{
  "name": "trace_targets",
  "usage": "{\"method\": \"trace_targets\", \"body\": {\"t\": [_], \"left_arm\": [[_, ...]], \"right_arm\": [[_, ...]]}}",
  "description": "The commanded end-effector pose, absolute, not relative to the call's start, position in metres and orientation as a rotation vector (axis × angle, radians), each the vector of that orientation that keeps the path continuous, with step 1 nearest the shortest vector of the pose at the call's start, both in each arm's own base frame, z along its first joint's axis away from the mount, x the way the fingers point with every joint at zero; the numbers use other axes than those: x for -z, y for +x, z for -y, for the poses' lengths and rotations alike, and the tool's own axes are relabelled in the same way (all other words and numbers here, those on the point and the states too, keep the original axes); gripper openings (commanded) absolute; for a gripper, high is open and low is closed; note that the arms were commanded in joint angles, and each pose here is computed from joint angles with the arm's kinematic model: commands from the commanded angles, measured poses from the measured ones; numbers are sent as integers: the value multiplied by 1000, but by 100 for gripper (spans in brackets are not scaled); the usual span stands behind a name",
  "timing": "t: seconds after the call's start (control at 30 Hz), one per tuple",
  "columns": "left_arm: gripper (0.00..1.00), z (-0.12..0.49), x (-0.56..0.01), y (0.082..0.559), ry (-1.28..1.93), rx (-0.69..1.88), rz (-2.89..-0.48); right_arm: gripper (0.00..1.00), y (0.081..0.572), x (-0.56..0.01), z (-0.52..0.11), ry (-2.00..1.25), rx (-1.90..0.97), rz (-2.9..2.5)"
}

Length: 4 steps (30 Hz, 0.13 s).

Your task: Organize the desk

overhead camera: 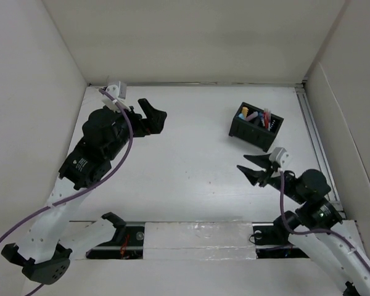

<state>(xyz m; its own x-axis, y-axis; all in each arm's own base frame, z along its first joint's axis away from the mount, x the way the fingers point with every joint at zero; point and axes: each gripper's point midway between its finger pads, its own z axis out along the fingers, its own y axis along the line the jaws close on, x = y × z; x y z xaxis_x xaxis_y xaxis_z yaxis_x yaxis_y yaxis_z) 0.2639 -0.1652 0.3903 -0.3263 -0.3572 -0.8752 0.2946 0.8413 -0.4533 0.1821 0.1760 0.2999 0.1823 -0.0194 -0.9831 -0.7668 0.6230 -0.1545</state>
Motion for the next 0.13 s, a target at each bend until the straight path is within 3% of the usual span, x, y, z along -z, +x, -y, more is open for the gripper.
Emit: {"method": "trace_targets", "body": {"t": [0.0,0.1], "left_arm": [[99,172,-398,259,-31,722,-1737],[99,177,-392,262,-32,734,-1749]], "right_arm": [[52,181,-240,-154,-658,-538,-1551],[75,185,-252,-150,-630,-502,-1548]]}}
